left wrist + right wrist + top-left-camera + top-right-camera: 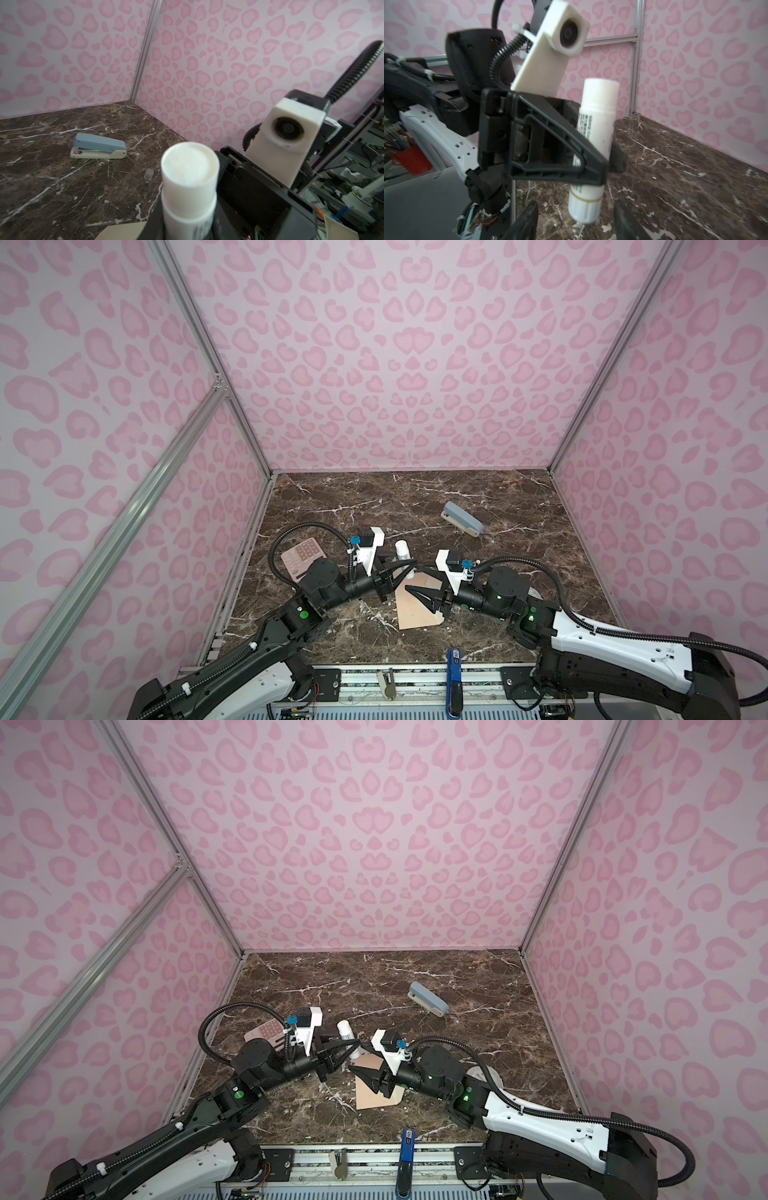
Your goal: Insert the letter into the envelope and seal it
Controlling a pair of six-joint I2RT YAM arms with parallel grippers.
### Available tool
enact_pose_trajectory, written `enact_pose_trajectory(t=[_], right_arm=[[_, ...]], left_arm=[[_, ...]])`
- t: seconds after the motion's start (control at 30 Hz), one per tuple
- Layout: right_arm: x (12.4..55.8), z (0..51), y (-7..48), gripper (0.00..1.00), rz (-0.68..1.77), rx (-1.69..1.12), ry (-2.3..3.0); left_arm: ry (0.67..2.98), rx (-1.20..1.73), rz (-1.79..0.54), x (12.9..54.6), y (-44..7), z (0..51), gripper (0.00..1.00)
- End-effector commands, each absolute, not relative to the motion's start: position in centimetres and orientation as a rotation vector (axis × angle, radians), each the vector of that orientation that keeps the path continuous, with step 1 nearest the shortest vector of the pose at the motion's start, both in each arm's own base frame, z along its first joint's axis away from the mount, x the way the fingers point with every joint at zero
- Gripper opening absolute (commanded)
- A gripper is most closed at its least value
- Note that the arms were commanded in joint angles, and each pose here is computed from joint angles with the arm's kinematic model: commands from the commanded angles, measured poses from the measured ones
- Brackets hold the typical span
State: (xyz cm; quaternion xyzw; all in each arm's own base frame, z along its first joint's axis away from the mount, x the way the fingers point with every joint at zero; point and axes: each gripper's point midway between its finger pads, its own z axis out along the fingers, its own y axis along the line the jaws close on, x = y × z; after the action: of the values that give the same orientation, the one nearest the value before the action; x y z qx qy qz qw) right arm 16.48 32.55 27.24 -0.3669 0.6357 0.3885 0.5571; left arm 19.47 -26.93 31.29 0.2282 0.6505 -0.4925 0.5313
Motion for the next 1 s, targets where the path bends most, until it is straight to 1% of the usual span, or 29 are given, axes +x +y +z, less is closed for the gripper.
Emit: enact_pose_trajectory(t=[0.0,0.13,0.23,0.43,0.53,0.73,0.87,0.97], right_arm=[[19.0,25.9,31.0,0.61,0.621,-0.804,1.529],[20.0,25.8,30.6,0.61,0.451,-0.729,1.521],[20.1,26.6,31.0,0.60,0.384,-0.674,1.481],[20.1,28.5,32.5,0.61,0.284,-0.612,1.377],[20.3,29.4,33.2,0.62,0.230,-0.587,1.335],[21.4,29.7,33.6,0.65,0.133,-0.519,1.318],[21.8,29.9,33.1,0.63,0.113,-0.458,1.317],[22.1,30.0,33.2,0.58,0.130,-0.452,1.318]], left_arm=[[1.562,0.337,-0.994,22.7,-24.3,32.4,0.04],[1.535,0.210,-0.932,24.2,-22.8,33.9,0.04],[1.535,0.154,-0.927,24.9,-22.9,34.3,0.04],[1.510,0.084,-1.005,25.3,-24.3,34.9,0.04],[1.515,0.058,-1.037,25.6,-25.1,34.8,0.04],[1.526,0.065,-1.045,25.7,-26.2,35.1,0.04],[1.530,0.067,-1.041,25.7,-26.3,35.2,0.04],[1.535,0.071,-1.046,25.7,-26.4,35.2,0.04]])
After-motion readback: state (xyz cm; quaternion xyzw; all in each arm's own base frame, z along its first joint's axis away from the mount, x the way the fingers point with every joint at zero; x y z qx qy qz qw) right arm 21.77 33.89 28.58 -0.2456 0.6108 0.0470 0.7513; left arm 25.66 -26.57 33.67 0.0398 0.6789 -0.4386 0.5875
